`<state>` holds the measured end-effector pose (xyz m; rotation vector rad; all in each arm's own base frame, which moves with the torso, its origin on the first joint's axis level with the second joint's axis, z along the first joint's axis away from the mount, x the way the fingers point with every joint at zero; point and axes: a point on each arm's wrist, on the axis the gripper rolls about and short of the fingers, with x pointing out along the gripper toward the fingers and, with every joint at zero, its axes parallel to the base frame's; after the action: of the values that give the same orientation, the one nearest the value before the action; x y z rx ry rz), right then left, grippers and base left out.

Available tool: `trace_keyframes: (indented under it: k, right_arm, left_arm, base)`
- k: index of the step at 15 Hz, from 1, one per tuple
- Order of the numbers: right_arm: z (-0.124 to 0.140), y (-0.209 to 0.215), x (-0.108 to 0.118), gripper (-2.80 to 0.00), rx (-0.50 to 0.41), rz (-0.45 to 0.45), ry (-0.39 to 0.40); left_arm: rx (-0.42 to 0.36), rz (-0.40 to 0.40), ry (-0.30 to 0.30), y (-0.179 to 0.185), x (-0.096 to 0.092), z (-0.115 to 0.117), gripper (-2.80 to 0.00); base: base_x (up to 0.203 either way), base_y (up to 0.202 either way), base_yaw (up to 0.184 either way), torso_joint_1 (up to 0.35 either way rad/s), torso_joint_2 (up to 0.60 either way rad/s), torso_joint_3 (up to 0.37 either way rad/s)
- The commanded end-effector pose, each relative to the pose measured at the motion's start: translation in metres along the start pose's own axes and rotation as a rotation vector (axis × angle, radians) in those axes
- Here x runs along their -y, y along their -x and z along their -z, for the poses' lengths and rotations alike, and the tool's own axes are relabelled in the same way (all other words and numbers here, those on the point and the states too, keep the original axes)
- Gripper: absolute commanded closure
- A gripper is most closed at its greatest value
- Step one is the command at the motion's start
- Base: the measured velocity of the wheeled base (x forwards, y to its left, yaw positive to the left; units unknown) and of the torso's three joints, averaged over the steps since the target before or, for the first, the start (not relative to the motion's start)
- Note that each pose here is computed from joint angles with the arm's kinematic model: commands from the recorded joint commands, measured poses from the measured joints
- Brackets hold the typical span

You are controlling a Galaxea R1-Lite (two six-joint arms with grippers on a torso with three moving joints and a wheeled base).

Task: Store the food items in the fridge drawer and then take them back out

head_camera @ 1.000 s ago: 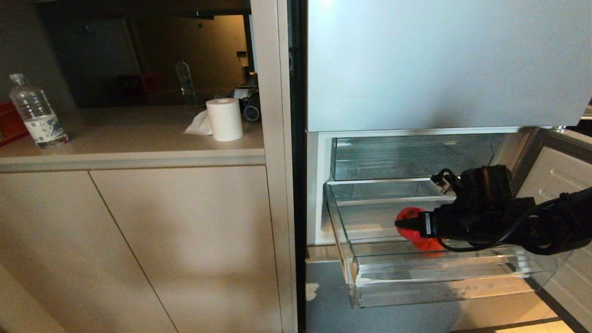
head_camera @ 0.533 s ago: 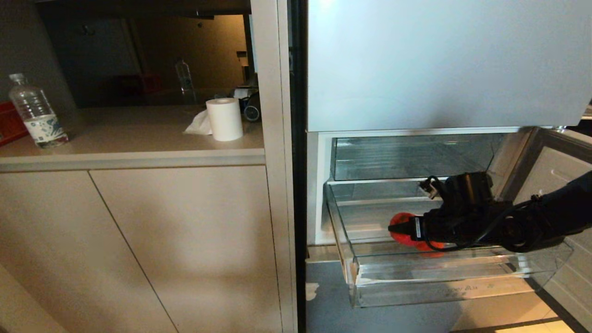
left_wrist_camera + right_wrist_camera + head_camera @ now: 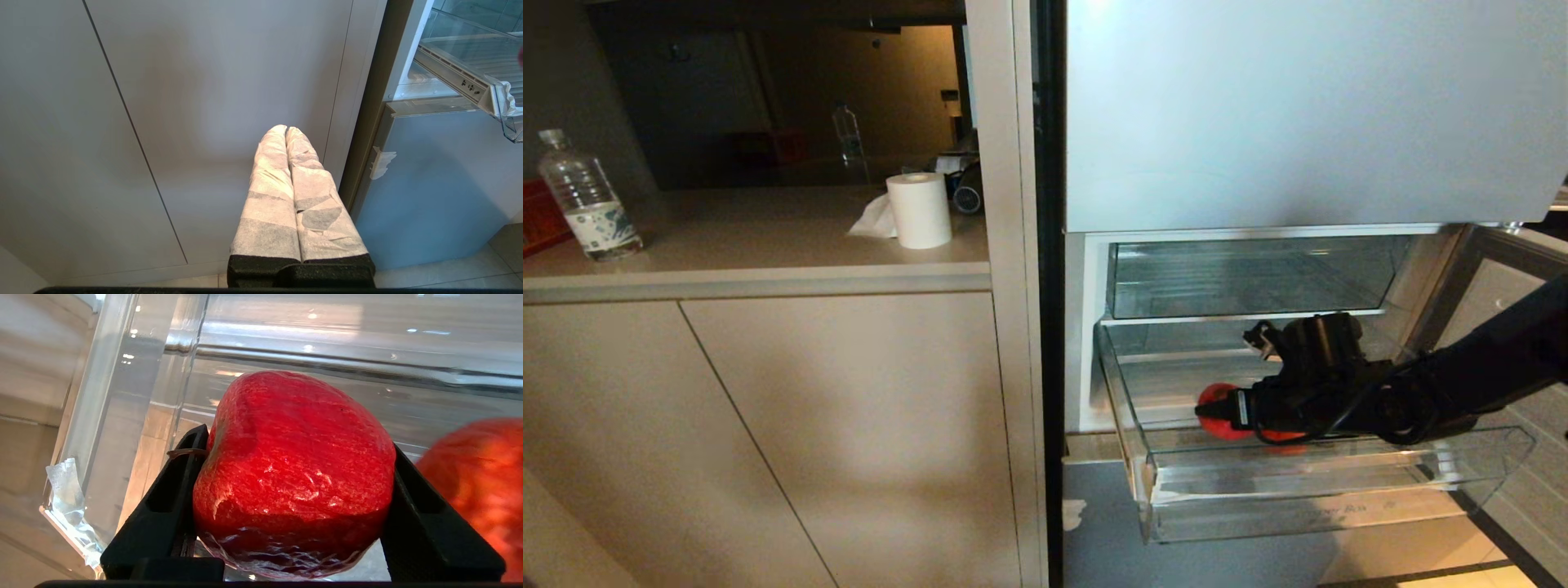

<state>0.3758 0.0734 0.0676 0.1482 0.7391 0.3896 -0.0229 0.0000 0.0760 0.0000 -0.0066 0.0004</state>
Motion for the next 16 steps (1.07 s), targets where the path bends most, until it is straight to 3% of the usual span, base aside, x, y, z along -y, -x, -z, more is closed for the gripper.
trace_keyframes:
  k: [1, 2, 10, 16]
  right_arm:
    - [0.002, -0.007, -0.004, 0.0, 0.003, -0.014, 0.011]
    - [0.002, -0.009, -0.006, -2.8, 0.012, -0.015, 0.018]
    - [0.001, -0.009, -0.007, -2.8, 0.021, 0.013, 0.015]
    - [-0.025, 0.042, -0.022, -2.8, 0.158, 0.06, 0.04]
  left_arm:
    - [0.0, 0.0, 0.0, 0.0, 0.0, 0.0, 0.0]
    - [0.0, -0.002, 0.0, 0.0, 0.0, 0.0, 0.0]
    - [0.0, -0.001, 0.0, 0.0, 0.0, 0.0, 0.0]
    - [0.0, -0.001, 0.0, 0.0, 0.0, 0.0, 0.0]
  base:
    - [0.0, 0.0, 0.0, 0.0, 0.0, 0.0]
    - [0.0, 0.0, 0.0, 0.0, 0.0, 0.0]
    - [0.0, 0.0, 0.0, 0.0, 0.0, 0.0]
    - [0.0, 0.0, 0.0, 0.0, 0.0, 0.0]
